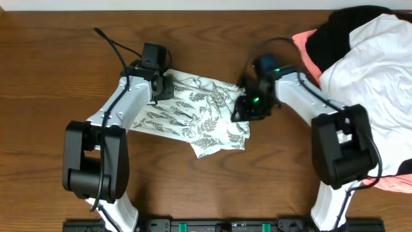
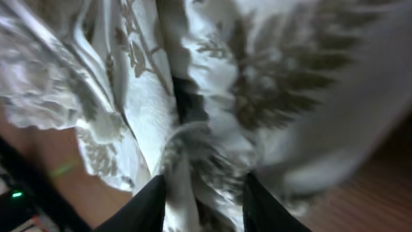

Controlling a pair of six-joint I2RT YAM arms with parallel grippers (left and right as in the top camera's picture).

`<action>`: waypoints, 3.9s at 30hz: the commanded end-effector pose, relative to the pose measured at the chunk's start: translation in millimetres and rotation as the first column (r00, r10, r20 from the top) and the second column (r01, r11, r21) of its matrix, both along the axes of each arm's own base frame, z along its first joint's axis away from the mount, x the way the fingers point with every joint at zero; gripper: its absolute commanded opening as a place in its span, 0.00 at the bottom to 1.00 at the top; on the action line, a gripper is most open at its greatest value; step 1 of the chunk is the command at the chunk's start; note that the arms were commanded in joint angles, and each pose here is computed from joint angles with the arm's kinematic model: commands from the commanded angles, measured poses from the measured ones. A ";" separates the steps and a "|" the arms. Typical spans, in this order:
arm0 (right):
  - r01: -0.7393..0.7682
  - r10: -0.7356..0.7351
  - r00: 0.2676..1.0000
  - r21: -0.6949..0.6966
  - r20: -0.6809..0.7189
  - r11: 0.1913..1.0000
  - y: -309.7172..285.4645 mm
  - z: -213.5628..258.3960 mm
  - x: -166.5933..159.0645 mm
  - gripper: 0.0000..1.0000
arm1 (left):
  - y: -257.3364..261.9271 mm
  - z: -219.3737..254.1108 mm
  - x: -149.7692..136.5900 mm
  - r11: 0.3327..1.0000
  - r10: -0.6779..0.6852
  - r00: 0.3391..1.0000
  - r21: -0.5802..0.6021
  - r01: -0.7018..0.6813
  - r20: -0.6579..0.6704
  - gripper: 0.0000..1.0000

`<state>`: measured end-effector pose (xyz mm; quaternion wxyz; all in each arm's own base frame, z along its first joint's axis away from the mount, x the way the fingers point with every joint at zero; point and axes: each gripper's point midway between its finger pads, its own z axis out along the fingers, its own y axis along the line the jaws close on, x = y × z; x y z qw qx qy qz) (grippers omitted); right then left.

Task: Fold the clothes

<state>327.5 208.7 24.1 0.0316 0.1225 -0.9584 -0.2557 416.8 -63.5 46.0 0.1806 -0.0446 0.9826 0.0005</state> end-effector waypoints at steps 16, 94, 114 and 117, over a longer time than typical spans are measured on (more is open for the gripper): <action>0.019 -0.012 0.999 -0.227 0.033 0.974 -11.1 -34.3 -0.1 0.60 | 3.5 -3.6 -2.2 1.000 -0.002 1.000 0.016 0.002 -0.011 0.32; 0.139 -0.192 0.981 -0.761 0.019 0.633 -164.4 -63.5 -13.9 0.01 | 4.0 -4.4 -4.7 1.000 -0.002 1.000 0.018 0.003 -0.021 0.32; 0.120 -0.155 0.987 -0.791 0.033 0.600 -188.8 -60.9 -6.0 0.04 | -42.9 1.0 -3.3 0.967 -0.151 0.989 -0.208 0.148 0.002 0.52; 0.113 -0.147 0.989 -0.784 0.028 0.611 -186.9 -61.7 -5.5 0.03 | -66.5 7.8 -1.2 0.928 -0.244 0.968 -0.276 0.249 0.052 0.55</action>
